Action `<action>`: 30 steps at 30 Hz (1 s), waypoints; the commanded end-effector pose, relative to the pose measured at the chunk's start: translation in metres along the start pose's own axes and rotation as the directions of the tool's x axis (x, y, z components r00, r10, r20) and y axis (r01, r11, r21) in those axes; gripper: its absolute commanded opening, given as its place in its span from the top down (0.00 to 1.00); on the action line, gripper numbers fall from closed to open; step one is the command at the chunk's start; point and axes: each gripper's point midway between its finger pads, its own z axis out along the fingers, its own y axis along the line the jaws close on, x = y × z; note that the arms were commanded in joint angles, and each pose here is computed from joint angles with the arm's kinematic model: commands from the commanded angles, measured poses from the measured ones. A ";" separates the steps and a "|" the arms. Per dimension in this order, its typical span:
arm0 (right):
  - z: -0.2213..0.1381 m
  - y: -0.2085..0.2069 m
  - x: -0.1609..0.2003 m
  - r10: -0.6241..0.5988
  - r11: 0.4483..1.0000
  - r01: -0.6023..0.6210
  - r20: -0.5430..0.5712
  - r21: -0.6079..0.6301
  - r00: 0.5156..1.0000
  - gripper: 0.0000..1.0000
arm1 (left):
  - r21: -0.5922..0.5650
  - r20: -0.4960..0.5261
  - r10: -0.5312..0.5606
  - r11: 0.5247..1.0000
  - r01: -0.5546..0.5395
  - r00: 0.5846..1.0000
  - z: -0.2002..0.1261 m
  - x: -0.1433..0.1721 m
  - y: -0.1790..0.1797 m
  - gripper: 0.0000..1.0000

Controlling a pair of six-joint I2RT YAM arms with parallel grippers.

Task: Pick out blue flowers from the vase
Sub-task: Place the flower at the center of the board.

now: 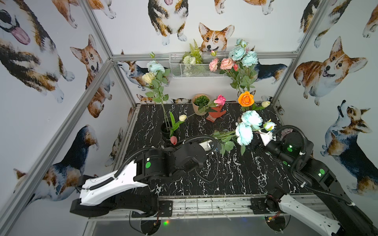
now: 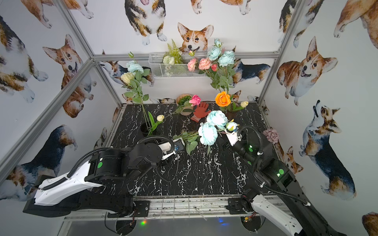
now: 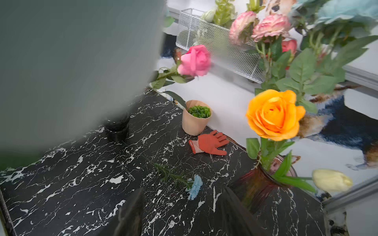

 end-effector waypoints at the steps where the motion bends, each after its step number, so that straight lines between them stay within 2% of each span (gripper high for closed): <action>1: -0.005 -0.010 0.012 0.107 0.994 -0.106 -0.035 0.035 0.994 0.38 | 0.079 0.010 -0.164 0.984 0.162 0.986 0.011 0.005 -0.017 1.00; 8: -0.017 -0.046 0.016 0.163 0.962 -0.148 -0.048 0.230 0.985 0.38 | 0.194 -0.069 -0.270 0.941 0.278 0.960 0.065 0.033 -0.062 1.00; 11: -0.023 -0.052 0.014 0.173 0.952 -0.156 -0.040 0.263 0.984 0.38 | 0.220 -0.096 -0.316 0.918 0.330 0.944 0.092 0.045 -0.076 1.00; 16: -0.023 -0.052 0.014 0.174 0.952 -0.158 -0.042 0.262 0.984 0.38 | 0.277 -0.159 -0.316 0.895 0.350 0.935 0.136 0.064 -0.107 1.00; 23: -0.008 -0.046 0.023 0.173 0.963 -0.153 -0.073 0.222 0.982 0.38 | 0.358 -0.200 -0.273 0.874 0.330 0.941 0.182 0.070 -0.142 1.00; 30: 0.005 -0.045 0.030 0.168 0.966 -0.143 -0.101 0.214 0.981 0.38 | 0.409 -0.229 -0.231 0.859 0.309 0.946 0.224 0.079 -0.161 1.00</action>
